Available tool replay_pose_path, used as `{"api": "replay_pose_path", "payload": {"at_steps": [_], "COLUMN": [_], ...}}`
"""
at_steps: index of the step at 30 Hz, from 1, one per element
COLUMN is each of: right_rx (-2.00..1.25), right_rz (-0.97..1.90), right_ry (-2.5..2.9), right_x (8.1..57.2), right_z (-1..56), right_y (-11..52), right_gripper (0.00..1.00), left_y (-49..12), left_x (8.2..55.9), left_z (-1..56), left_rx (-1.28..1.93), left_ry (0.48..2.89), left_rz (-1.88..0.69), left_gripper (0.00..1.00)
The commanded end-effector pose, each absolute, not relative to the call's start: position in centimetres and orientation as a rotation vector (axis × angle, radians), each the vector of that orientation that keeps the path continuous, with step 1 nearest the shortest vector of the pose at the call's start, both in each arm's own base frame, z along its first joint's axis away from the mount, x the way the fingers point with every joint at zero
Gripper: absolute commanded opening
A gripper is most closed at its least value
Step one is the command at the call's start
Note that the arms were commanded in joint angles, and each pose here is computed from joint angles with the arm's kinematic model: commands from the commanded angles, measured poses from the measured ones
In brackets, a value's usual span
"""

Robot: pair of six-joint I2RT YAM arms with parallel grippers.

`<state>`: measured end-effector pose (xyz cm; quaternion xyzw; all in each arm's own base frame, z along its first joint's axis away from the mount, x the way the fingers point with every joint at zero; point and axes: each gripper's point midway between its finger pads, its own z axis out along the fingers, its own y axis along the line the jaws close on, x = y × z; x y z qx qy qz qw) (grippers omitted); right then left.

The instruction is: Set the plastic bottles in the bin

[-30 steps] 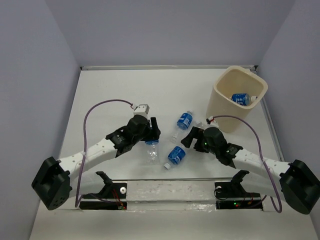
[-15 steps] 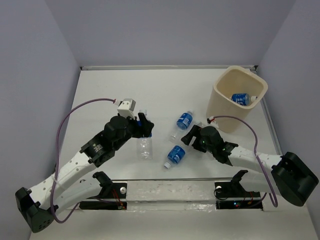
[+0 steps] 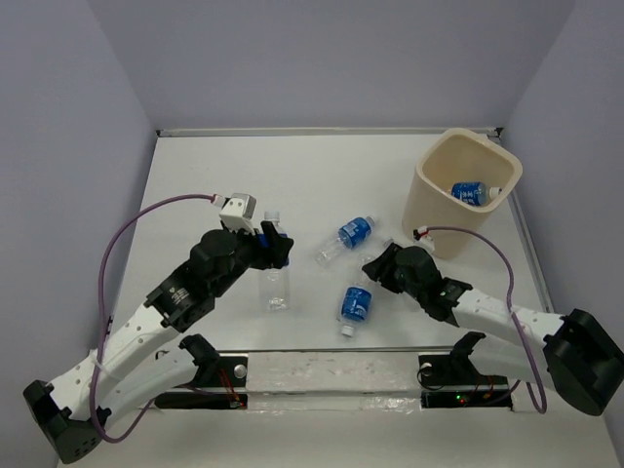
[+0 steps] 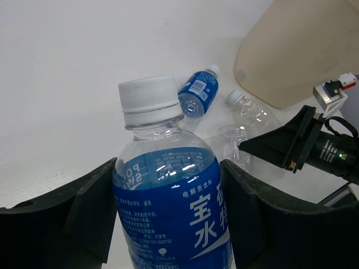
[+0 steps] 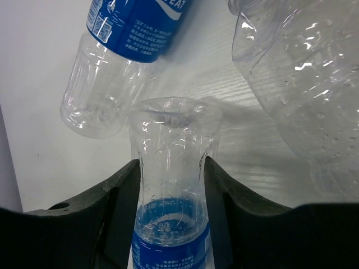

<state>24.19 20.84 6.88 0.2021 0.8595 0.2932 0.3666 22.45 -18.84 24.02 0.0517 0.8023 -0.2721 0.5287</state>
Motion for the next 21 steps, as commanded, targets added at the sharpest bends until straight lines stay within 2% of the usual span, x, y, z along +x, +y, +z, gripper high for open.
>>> {"api": "replay_pose_path", "payload": {"at_steps": [1, 10, 14, 18, 20, 21], "right_rx": [0.516, 0.372, 0.280, 0.175, 0.124, 0.107], "right_rz": [0.643, 0.721, 0.808, 0.890, 0.847, 0.825], "right_ry": [2.194, 2.219, 2.147, 1.976, 1.919, 1.828], "right_x": [23.8, 21.7, 21.4, 22.8, 24.0, 24.9], "right_z": [7.6, 12.3, 17.2, 25.3, 27.7, 31.2], "right_y": [18.8, 19.0, 19.7, 21.0, 21.2, 20.9], "right_gripper": [0.39, 0.31, 0.30, 0.30, 0.29, 0.29], "left_y": [-18.8, -18.6, -18.7, -18.7, -18.7, -18.7], "left_x": [22.4, 22.0, 22.1, 22.3, 22.3, 22.3], "left_z": [25.0, 25.6, 25.6, 25.5, 25.5, 25.5], "left_rx": [0.148, 0.148, 0.153, 0.149, 0.151, 0.150], "left_ry": [1.870, 1.845, 1.846, 1.848, 1.850, 1.848], "left_rz": [-0.668, -0.691, -0.698, -0.701, -0.702, -0.703], "left_gripper": [0.20, 0.20, 0.20, 0.20, 0.20, 0.20]}}
